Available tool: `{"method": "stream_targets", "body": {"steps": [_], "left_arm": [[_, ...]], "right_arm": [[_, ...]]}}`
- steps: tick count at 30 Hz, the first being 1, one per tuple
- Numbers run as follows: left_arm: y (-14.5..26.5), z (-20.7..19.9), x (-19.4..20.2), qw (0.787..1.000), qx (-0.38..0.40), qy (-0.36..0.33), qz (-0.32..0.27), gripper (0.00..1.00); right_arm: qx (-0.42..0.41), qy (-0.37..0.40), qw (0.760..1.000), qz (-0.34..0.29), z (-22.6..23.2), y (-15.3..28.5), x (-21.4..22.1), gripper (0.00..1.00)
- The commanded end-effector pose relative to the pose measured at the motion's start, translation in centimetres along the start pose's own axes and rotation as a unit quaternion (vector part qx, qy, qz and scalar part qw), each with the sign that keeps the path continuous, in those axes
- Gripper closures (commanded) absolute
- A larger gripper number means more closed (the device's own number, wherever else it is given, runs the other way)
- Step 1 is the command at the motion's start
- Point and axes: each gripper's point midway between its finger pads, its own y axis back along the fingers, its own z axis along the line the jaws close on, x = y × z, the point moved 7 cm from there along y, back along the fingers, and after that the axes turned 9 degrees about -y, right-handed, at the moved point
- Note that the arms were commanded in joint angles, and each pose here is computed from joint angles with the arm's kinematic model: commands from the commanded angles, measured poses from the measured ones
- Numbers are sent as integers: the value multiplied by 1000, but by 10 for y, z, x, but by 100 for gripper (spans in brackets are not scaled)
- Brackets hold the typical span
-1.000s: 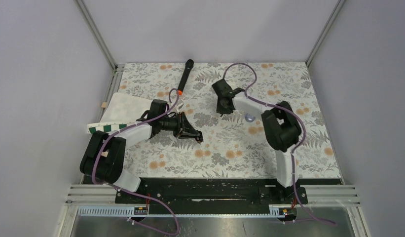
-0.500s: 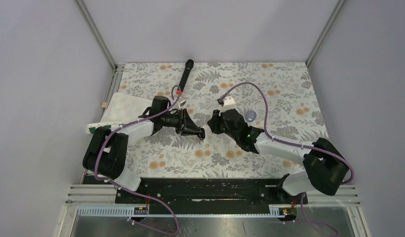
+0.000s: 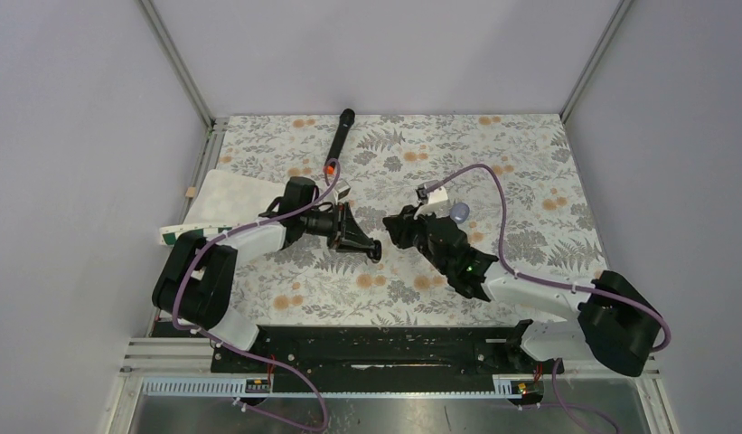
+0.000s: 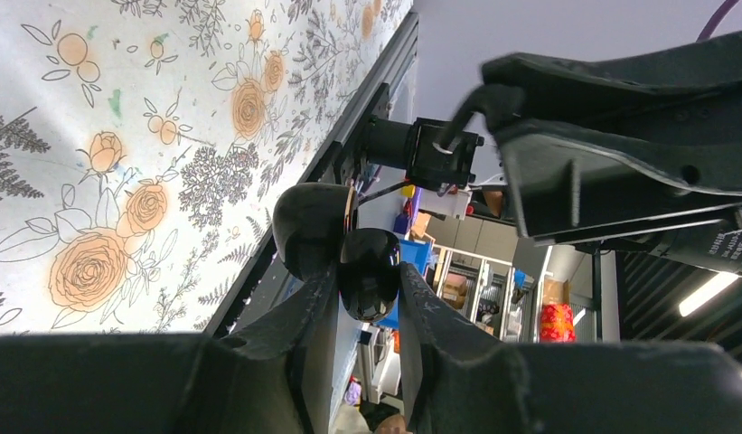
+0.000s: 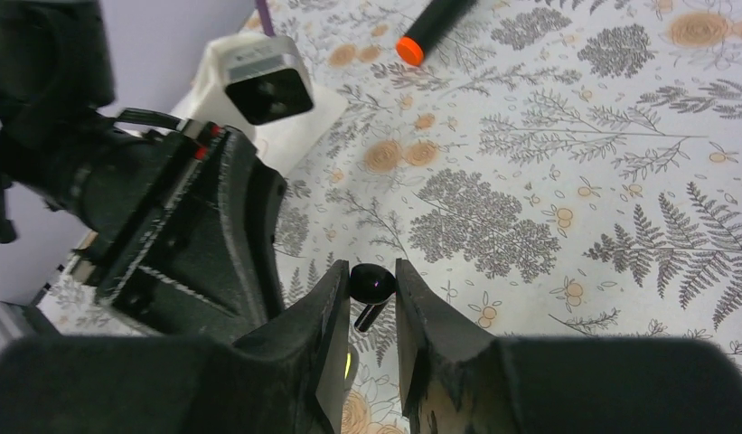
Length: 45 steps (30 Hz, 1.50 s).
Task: Insert the wireless bluetooth earbuds into the charging case
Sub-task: Insert the right earbud into the right side groove of the charging case.
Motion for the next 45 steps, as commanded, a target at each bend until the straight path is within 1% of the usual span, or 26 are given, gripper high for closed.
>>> {"method": "stream_targets", "body": {"steps": [1, 9, 17, 23, 27, 40, 45], "left_arm": [[1, -13, -1, 999, 32, -28, 2, 100], [-3, -21, -8, 997, 73, -21, -8, 100], [-5, -20, -8, 997, 73, -22, -7, 100], [-5, -20, -7, 997, 76, -21, -5, 100], [-6, -18, -7, 997, 77, -17, -3, 100], [-8, -21, -11, 995, 94, -12, -4, 100], [-8, -21, -11, 995, 97, -9, -4, 100]], "right_arm": [[-28, -9, 998, -57, 13, 14, -20, 97], [-26, 4, 999, -38, 11, 22, -8, 97], [-30, 4, 998, -46, 23, 19, -5, 98], [-19, 15, 999, -46, 24, 14, -3, 98], [-9, 17, 998, -57, 22, 15, -5, 98], [-11, 26, 999, -45, 26, 2, 0, 99], [-6, 28, 998, -50, 25, 1, 0, 98]]}}
